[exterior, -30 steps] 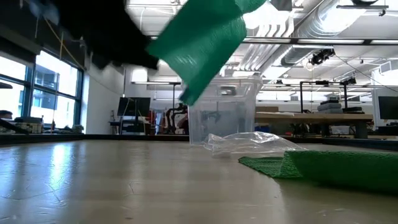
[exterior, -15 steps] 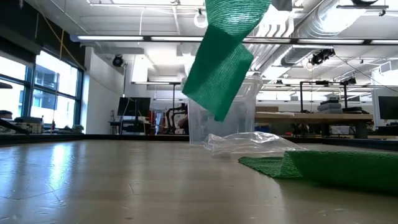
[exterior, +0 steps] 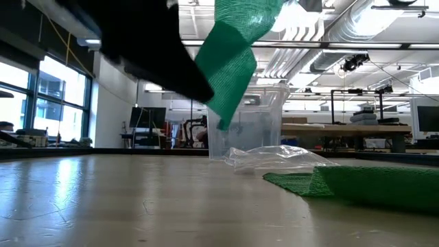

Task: Roll bandage
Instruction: Roll the blue bandage

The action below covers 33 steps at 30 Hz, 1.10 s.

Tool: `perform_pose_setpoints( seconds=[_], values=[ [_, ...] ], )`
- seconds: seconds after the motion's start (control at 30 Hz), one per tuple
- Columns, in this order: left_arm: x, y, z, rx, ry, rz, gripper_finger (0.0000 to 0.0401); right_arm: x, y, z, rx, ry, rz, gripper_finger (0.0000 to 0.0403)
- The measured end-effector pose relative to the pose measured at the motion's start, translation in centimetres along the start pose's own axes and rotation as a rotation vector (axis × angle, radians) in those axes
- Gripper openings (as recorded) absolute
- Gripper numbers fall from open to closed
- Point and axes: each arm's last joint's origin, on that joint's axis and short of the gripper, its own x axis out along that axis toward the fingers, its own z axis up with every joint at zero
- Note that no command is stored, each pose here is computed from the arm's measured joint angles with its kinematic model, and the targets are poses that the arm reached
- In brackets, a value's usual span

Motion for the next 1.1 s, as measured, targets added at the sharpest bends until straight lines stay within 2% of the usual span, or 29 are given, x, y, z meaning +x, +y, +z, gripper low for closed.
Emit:
perform_pose_setpoints(
  seconds=[0.13, 0.27, 0.47, 0.7, 0.83, 0.9, 1.1],
  values=[
    [2.0, -0.2, -1.0, -0.022, -0.045, 0.069, 0.0122, 0.1, -0.5, 1.1, -0.001, -0.012, -0.009, 0.0001],
    [3.3, -0.3, -0.6, -0.019, -0.137, 0.118, 0.0122, 0.2, -1.0, 2.3, 0.018, -0.025, -0.015, 0.0001],
    [3.6, 0.4, 0.0, -0.088, -0.197, 0.211, 0.0128, 0.1, -1.6, 3.6, 0.008, -0.043, -0.020, 0.0001],
    [3.8, 0.9, 0.0, -0.152, -0.216, 0.272, 0.0166, 0.0, -1.8, 4.2, -0.004, -0.052, -0.017, 0.0001],
    [3.7, 0.8, 0.0, -0.144, -0.223, 0.282, 0.0194, 0.0, -1.7, 4.1, -0.010, -0.048, -0.013, 0.0001],
    [3.3, 0.4, 0.0, -0.101, -0.234, 0.277, 0.0203, 0.0, -1.7, 4.1, -0.015, -0.046, -0.012, 0.0001],
    [1.5, -1.4, -0.4, -0.031, -0.315, 0.316, 0.0206, 0.0, -1.7, 4.1, -0.014, -0.047, -0.011, 0.0001]
  ],
)
